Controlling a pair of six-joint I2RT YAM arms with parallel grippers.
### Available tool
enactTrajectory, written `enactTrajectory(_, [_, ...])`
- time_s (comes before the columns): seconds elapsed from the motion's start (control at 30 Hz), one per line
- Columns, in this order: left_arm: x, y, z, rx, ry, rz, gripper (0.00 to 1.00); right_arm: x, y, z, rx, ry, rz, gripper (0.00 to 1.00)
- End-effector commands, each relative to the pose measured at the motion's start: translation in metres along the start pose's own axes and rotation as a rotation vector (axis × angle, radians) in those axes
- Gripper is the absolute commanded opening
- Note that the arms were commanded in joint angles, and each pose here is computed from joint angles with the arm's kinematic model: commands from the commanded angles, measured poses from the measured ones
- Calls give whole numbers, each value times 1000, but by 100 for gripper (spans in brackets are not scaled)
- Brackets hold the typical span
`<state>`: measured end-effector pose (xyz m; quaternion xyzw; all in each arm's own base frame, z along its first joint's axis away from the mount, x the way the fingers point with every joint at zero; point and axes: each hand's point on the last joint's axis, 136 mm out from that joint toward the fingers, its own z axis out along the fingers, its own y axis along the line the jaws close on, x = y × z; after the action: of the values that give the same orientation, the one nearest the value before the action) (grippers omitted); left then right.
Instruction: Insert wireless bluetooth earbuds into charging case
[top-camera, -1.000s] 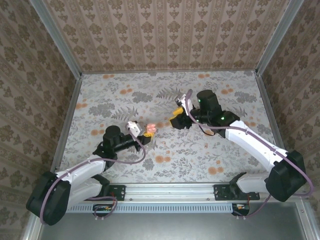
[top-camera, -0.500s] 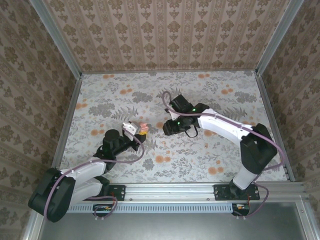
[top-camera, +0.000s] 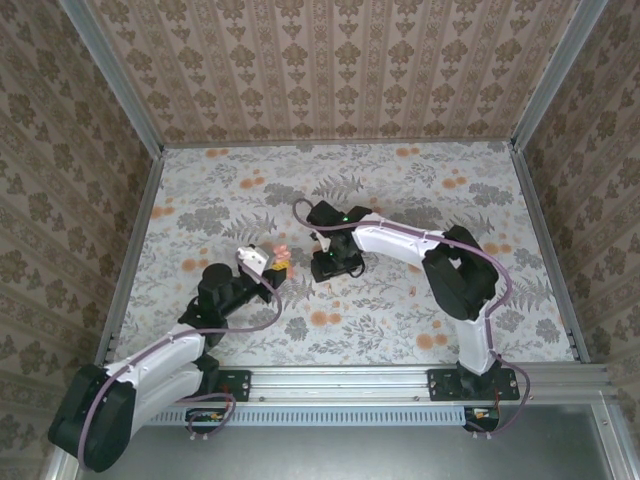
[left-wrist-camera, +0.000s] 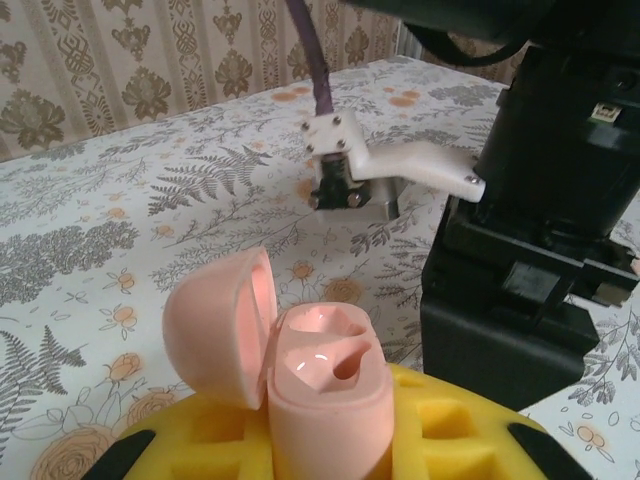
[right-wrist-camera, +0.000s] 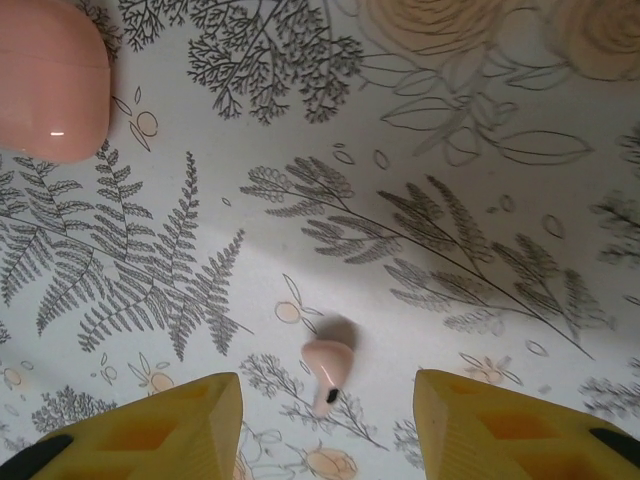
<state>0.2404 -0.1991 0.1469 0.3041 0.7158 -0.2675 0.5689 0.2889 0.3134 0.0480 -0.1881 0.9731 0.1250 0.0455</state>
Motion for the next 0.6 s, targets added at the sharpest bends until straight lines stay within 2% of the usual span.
enactTrajectory(0.0, [10,4,-4,-21,24,3,17,8,2,6,32,63,11,49])
enactTrajectory(0.3, [6,6,-6,-34,11,18,18,15,-7,21,122,124,-7,45])
enactTrajectory(0.57, [7,6,-8,-33,12,18,18,16,-9,28,132,129,-3,36])
